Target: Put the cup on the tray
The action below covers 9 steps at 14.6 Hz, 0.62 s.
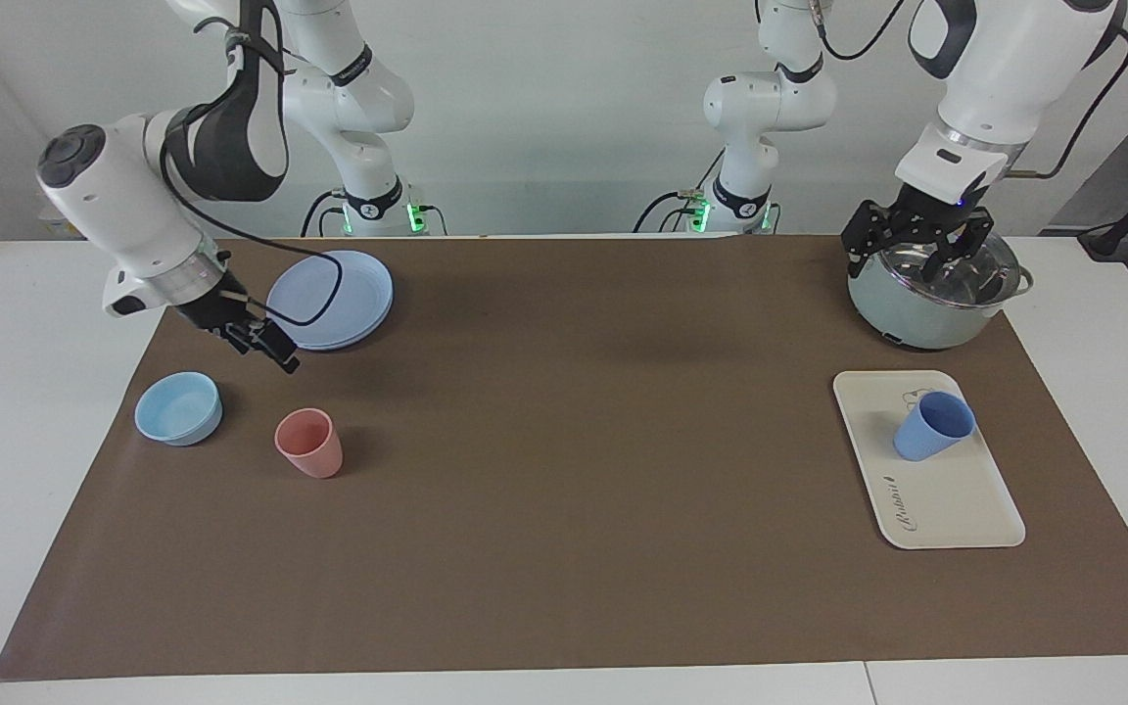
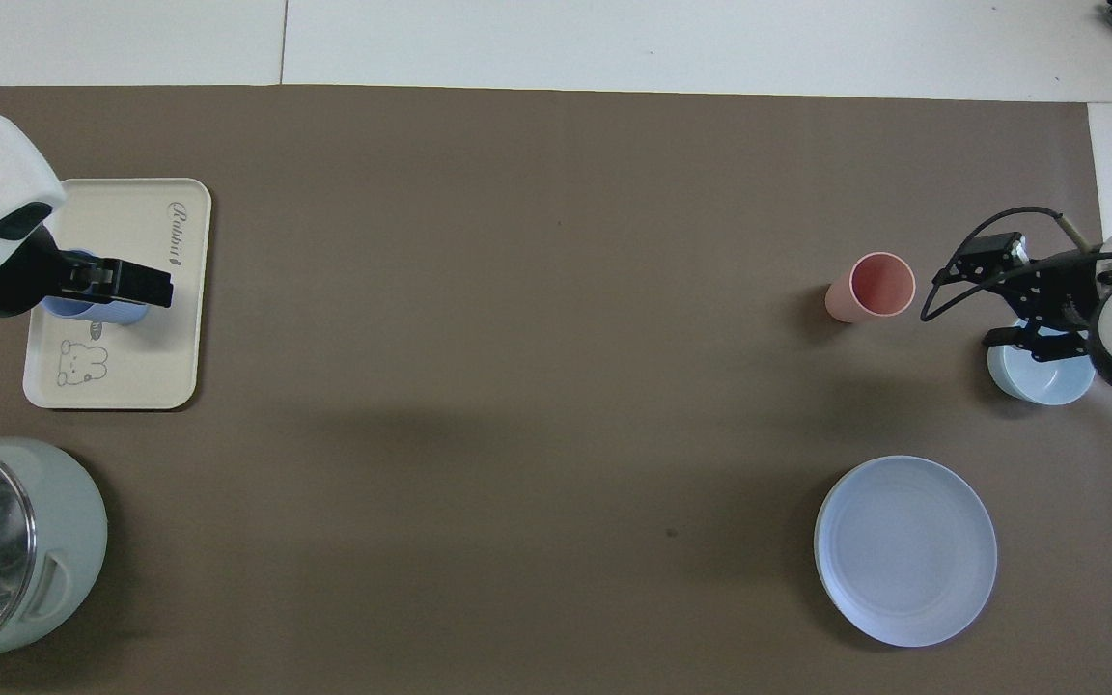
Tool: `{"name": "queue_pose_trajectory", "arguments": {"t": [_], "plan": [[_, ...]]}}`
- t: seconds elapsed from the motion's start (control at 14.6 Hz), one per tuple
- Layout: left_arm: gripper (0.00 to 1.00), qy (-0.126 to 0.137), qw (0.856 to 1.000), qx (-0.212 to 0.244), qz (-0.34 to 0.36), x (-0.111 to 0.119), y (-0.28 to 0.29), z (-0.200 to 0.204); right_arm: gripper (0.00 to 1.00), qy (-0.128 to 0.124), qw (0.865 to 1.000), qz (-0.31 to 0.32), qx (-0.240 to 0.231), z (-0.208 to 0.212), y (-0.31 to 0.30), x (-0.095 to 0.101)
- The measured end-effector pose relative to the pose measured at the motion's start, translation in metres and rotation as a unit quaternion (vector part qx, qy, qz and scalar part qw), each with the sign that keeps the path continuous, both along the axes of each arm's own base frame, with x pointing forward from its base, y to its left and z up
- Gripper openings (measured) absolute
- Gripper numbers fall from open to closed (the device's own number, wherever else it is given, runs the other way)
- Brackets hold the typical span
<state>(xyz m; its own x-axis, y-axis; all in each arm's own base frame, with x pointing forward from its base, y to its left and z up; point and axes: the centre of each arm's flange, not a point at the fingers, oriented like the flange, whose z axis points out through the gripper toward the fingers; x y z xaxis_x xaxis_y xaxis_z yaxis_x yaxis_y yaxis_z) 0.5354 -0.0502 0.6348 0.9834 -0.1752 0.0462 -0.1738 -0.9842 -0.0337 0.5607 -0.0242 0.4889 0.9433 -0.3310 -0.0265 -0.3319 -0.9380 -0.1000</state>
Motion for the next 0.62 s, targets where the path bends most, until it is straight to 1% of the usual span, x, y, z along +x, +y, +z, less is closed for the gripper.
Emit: {"name": "queue_pose_trajectory", "arguments": {"t": [0.07, 0.21, 0.41, 0.48, 0.62], "plan": [[1.0, 0.001, 1.0, 0.003, -0.001, -0.002, 0.001, 0.009, 1.0, -0.007, 0.999, 0.036, -0.009, 0.011, 0.014, -0.005], [1.0, -0.001, 1.0, 0.002, 0.0, -0.003, 0.002, 0.017, 1.0, -0.024, 0.997, 0.071, -0.018, 0.032, 0.031, -0.01], [1.0, 0.013, 1.0, 0.004, 0.0, -0.003, 0.002, 0.003, 1.0, -0.033, 0.991, 0.115, -0.06, 0.066, 0.038, -0.009], [1.0, 0.012, 1.0, 0.003, 0.001, -0.002, 0.001, 0.001, 1.0, -0.037, 0.989, 0.126, -0.071, 0.078, 0.044, -0.008], [1.0, 0.002, 1.0, -0.01, 0.002, -0.001, -0.001, 0.006, 1.0, -0.043, 0.987, 0.137, -0.077, 0.1, 0.056, -0.007]]}}
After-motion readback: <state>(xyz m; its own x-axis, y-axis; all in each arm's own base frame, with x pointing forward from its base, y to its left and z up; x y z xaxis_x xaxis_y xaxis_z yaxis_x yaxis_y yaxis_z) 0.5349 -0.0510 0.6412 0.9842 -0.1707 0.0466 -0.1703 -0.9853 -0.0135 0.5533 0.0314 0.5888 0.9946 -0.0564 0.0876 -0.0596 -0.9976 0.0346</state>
